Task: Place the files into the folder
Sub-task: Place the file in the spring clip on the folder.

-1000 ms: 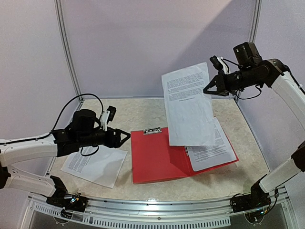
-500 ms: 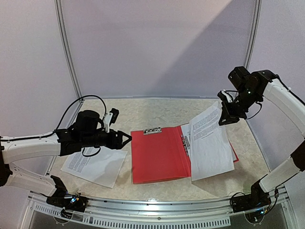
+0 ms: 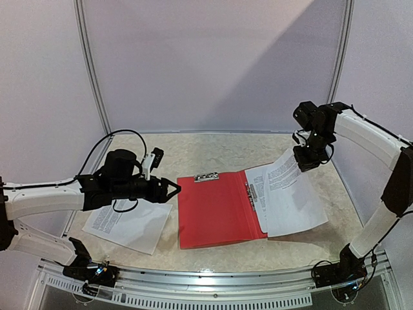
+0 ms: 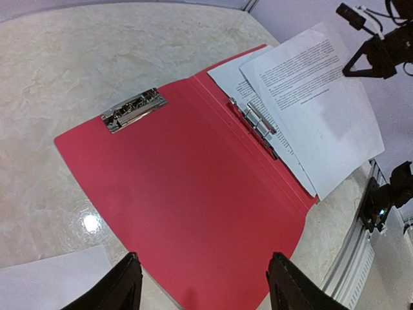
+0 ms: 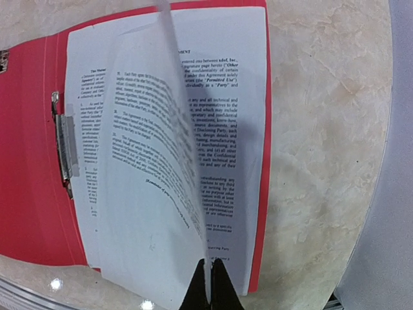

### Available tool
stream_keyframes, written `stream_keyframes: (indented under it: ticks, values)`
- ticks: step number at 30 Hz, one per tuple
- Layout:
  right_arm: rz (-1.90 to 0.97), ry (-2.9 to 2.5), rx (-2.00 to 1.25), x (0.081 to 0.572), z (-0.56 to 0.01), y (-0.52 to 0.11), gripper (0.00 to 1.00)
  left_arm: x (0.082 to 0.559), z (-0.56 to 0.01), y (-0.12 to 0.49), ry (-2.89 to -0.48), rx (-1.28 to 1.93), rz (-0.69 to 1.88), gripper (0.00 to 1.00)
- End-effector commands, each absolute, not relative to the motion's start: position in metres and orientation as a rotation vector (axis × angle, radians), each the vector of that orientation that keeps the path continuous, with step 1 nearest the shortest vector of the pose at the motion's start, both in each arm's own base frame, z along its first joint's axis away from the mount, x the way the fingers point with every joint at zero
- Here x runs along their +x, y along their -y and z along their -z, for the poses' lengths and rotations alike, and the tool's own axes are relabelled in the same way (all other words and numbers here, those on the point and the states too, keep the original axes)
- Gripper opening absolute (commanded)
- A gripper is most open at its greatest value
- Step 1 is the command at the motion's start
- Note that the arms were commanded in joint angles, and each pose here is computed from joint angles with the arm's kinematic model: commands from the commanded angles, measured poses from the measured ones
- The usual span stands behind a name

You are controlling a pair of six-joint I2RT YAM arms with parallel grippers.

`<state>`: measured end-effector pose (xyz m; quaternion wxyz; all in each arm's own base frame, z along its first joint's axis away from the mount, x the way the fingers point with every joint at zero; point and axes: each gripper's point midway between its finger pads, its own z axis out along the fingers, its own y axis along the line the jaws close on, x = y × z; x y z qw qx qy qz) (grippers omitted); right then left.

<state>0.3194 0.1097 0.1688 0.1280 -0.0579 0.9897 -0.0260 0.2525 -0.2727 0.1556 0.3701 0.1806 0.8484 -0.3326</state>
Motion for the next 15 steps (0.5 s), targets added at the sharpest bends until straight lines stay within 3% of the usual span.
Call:
stream_keyframes:
  ticks: [1, 15]
  values:
    - [0.162, -2.84, -0.22, 0.35, -0.155, -0.111, 0.0, 0.246, -0.149, 0.282, -2.188, 0.5, 0.913, 0.66]
    - [0.225, -2.794, -0.258, 0.376, -0.137, -0.113, 0.0, 0.245, -0.138, 0.288, -2.219, 0.521, 0.931, 0.65]
